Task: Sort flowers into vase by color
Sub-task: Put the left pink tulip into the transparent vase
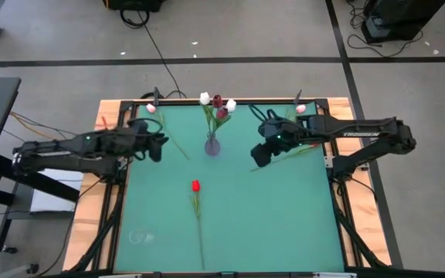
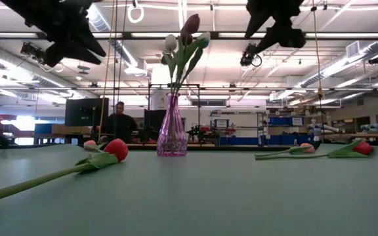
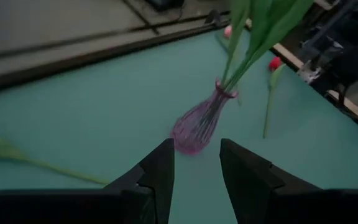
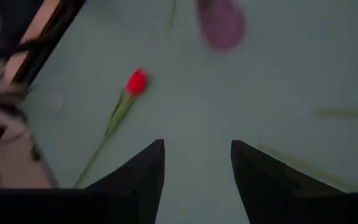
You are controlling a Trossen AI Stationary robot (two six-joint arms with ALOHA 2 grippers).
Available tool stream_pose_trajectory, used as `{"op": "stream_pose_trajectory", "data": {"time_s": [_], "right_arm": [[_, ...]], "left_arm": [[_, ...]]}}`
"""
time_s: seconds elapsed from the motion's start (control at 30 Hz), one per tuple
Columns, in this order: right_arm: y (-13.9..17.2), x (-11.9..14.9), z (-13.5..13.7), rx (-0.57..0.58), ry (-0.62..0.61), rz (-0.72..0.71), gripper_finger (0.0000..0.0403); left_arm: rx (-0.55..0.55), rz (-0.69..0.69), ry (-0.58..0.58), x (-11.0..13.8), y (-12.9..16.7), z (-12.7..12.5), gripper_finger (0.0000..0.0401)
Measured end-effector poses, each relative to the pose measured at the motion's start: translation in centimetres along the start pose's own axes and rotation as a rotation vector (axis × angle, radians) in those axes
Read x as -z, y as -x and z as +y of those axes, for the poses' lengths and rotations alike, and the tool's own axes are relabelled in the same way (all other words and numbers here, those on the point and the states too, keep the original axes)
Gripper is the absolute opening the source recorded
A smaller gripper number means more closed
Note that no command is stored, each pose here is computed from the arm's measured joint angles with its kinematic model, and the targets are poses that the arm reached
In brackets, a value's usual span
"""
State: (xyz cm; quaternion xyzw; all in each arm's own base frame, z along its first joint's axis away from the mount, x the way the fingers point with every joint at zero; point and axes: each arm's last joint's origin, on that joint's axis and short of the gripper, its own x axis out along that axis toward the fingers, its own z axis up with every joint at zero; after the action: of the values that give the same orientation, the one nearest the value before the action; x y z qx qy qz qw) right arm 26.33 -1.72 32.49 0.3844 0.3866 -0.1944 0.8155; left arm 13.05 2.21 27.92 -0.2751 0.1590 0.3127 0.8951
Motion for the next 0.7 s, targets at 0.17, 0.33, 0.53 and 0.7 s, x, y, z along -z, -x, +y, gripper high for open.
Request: {"op": "stream_pose_trajectory", "data": {"time_s": [0.17,0.33,0.53,0.7], "right_arm": [[0.4,1.7,-0.6,0.053,0.056,0.169,0.0192],[0.1,3.9,-1.4,0.137,0.142,0.318,0.0192],[-1.4,6.7,-3.8,0.158,0.094,0.394,0.0192],[-3.0,9.0,-5.6,0.076,-0.033,0.398,0.0192]], "left_arm": [[-0.043,0.063,0.069,0.7,-1.9,-0.8,0.0134],[-0.114,0.126,0.172,1.6,-3.5,-1.2,0.0134],[-0.220,0.211,0.260,3.2,-5.3,-1.4,0.0134],[-0.333,0.306,0.409,4.5,-6.3,-1.1,0.0134]]}}
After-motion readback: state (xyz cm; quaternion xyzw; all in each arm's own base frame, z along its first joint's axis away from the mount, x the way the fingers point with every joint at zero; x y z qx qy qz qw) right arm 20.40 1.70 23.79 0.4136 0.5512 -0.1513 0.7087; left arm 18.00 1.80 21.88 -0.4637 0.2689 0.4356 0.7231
